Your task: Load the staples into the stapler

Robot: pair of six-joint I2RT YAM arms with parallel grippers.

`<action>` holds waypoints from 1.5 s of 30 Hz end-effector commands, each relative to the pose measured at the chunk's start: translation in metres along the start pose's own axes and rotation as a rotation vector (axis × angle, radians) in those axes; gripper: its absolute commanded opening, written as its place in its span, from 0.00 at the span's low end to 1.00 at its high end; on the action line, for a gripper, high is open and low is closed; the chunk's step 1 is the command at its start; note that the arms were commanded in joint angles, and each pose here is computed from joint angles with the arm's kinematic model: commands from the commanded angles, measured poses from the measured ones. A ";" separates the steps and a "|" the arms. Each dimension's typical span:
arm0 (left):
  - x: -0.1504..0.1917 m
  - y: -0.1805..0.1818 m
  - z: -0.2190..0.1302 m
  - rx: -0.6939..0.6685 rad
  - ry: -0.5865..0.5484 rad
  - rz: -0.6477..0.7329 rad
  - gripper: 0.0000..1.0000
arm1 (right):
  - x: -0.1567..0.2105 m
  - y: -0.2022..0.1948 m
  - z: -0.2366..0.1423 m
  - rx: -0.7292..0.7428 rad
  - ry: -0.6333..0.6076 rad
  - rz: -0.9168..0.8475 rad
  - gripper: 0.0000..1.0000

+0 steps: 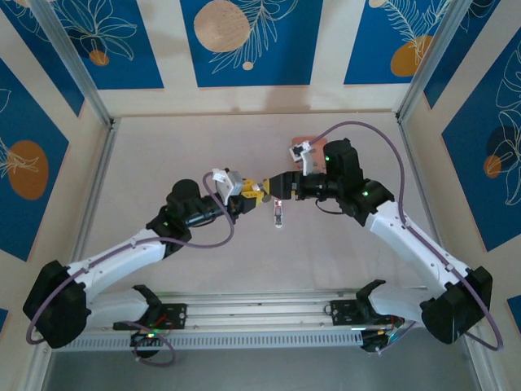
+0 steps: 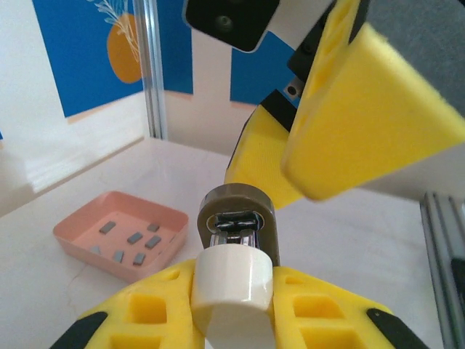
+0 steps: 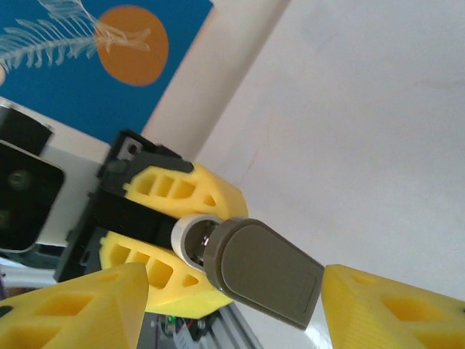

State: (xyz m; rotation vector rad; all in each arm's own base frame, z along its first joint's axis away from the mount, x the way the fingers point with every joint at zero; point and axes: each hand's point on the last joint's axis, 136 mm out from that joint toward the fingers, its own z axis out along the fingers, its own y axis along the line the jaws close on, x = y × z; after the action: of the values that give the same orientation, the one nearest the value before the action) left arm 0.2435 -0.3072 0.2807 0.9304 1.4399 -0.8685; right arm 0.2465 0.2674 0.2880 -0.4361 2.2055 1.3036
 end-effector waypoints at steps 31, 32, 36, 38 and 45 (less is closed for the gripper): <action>-0.033 -0.028 -0.001 0.098 0.000 0.172 0.00 | 0.065 -0.099 -0.007 0.186 0.030 0.238 0.57; -0.032 -0.028 -0.001 0.103 0.006 0.173 0.00 | 0.062 -0.096 -0.011 0.186 0.008 0.191 0.57; -0.033 -0.033 -0.002 0.130 0.017 0.171 0.00 | 0.045 -0.067 -0.031 0.140 -0.079 -0.161 0.60; -0.033 -0.037 -0.002 0.156 0.014 0.185 0.00 | 0.045 -0.048 -0.037 0.091 -0.091 -0.410 0.60; -0.031 -0.048 -0.002 0.223 0.013 0.204 0.00 | 0.057 -0.007 -0.036 -0.033 0.017 -1.086 0.61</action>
State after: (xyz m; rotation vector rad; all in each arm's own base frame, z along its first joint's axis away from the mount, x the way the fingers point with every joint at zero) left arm 0.2139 -0.3218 0.2919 1.1779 1.3504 -0.8524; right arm 0.2055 0.2232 0.2556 -1.0791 1.7478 0.8445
